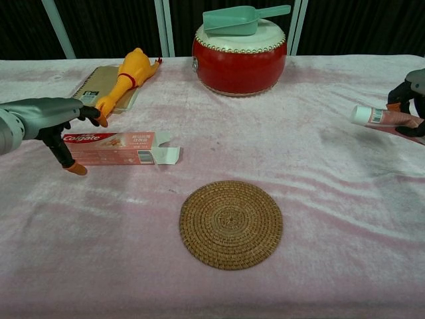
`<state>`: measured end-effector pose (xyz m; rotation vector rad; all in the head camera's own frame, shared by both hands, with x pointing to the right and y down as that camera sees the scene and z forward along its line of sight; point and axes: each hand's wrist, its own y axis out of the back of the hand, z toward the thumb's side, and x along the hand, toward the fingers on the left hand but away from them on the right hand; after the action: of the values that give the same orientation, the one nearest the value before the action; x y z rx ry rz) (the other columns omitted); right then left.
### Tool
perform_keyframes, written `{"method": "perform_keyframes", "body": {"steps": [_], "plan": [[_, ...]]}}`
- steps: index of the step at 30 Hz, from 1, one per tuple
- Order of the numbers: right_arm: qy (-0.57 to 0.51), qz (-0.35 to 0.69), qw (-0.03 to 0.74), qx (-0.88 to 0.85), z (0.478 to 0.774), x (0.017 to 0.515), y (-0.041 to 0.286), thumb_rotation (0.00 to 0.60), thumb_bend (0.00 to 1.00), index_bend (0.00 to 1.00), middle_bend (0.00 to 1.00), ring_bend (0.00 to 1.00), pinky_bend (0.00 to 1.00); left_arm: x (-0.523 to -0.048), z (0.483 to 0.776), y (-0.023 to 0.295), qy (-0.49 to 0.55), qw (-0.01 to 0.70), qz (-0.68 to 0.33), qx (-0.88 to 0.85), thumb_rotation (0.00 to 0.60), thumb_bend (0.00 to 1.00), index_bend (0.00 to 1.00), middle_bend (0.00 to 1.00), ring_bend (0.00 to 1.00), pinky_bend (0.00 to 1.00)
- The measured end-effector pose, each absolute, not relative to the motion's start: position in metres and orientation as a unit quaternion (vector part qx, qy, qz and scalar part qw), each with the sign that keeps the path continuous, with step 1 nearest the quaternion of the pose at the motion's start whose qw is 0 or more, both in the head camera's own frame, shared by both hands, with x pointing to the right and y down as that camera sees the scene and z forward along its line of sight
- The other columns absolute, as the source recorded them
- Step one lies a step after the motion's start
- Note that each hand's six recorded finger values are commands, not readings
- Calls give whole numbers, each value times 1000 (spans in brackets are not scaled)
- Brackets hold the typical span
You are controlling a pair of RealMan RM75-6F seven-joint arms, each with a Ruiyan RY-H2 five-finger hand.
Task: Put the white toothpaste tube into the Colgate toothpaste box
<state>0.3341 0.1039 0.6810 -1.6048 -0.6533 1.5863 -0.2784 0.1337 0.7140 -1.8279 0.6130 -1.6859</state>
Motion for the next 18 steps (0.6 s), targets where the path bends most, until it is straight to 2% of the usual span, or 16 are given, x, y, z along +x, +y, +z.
{"method": "perform_keyframes", "body": {"steps": [5,9,18], "plan": [[-258,622,386,-630,680,335,103,600,393,646,593,559,485,-267,722,132,225,285,-629,-687,600,352,331,277,206,316],[-259,623,387,-629,679,337,102,600,394,646,593,558,484,-264,723,130,231,284,-627,-687,600,408,378,323,250,361],[-255,622,389,-630,679,337,105,600,393,646,593,558,485,-267,721,131,243,283,-617,-693,600,430,403,343,268,380]]}}
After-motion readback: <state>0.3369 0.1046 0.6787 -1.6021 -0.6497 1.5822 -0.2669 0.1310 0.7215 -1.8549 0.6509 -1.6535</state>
